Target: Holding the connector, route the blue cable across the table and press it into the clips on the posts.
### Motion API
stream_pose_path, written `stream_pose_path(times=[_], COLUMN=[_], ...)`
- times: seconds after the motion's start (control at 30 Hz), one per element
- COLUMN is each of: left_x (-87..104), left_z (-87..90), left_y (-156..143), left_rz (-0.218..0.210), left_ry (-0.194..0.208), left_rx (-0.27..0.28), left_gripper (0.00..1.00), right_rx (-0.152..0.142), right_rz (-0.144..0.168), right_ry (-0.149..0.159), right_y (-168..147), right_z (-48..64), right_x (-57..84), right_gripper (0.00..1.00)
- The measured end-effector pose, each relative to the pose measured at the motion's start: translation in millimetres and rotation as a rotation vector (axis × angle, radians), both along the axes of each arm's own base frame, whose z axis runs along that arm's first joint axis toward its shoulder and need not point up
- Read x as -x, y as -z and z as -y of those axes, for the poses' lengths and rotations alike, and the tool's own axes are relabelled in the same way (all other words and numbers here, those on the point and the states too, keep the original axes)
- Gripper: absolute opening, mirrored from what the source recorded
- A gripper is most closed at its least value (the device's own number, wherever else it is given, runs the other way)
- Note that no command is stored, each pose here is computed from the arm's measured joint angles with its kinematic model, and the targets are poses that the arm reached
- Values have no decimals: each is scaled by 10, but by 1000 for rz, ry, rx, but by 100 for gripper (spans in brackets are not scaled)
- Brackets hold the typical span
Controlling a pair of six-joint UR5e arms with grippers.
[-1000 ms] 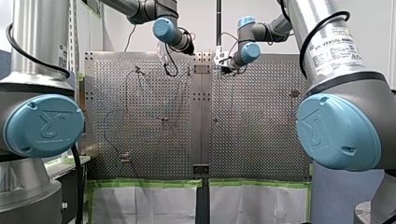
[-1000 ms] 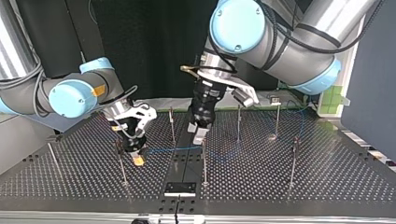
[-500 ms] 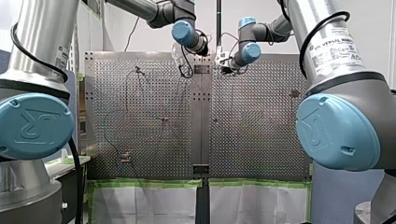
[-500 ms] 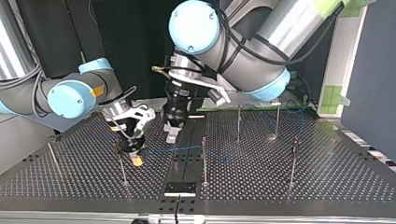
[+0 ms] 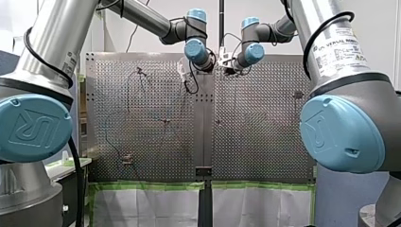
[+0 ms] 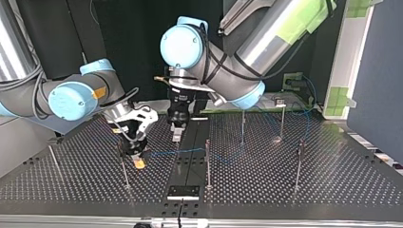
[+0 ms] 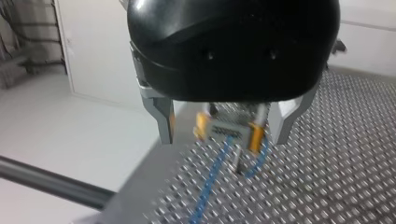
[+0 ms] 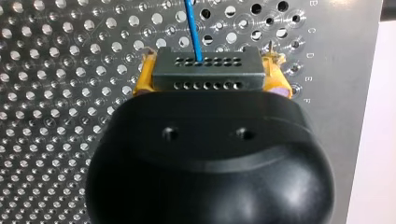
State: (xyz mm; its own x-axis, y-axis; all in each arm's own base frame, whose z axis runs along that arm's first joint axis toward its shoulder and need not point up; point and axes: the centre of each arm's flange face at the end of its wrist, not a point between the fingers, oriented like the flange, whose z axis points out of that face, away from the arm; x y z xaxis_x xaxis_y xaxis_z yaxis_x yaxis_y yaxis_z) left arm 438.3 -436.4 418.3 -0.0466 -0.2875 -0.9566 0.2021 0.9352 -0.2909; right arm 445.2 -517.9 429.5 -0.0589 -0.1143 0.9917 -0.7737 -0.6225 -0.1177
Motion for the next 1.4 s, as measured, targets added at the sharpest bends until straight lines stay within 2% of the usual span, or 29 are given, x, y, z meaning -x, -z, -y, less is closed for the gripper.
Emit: stream_pose_path(times=[0.33,0.57,0.73,0.93,1.2,1.4], left_x=[-331,-421,-370,-222,-53,-83], left_z=[27,-19,-50,-16,-9,4], left_y=[400,506,551,564,273,202], left_rz=[-11,-7,-29,-53,-10,20], left_ry=[-27,-85,-117,-140,-166,-146], left_rx=[-21,-46,-90,-131,-97,-76], left_gripper=[100,100,100,100,100,100], right_rx=[-1,-1,0,0,1,0], right_rz=[0,-2,-3,-4,-5,-5], right_ry=[0,0,0,1,1,0], right_y=[1,4,3,9,12,14], right_z=[-1,-2,-2,2,4,-3], right_x=[1,1,1,1,1,-7], right_gripper=[0,0,0,0,0,0])
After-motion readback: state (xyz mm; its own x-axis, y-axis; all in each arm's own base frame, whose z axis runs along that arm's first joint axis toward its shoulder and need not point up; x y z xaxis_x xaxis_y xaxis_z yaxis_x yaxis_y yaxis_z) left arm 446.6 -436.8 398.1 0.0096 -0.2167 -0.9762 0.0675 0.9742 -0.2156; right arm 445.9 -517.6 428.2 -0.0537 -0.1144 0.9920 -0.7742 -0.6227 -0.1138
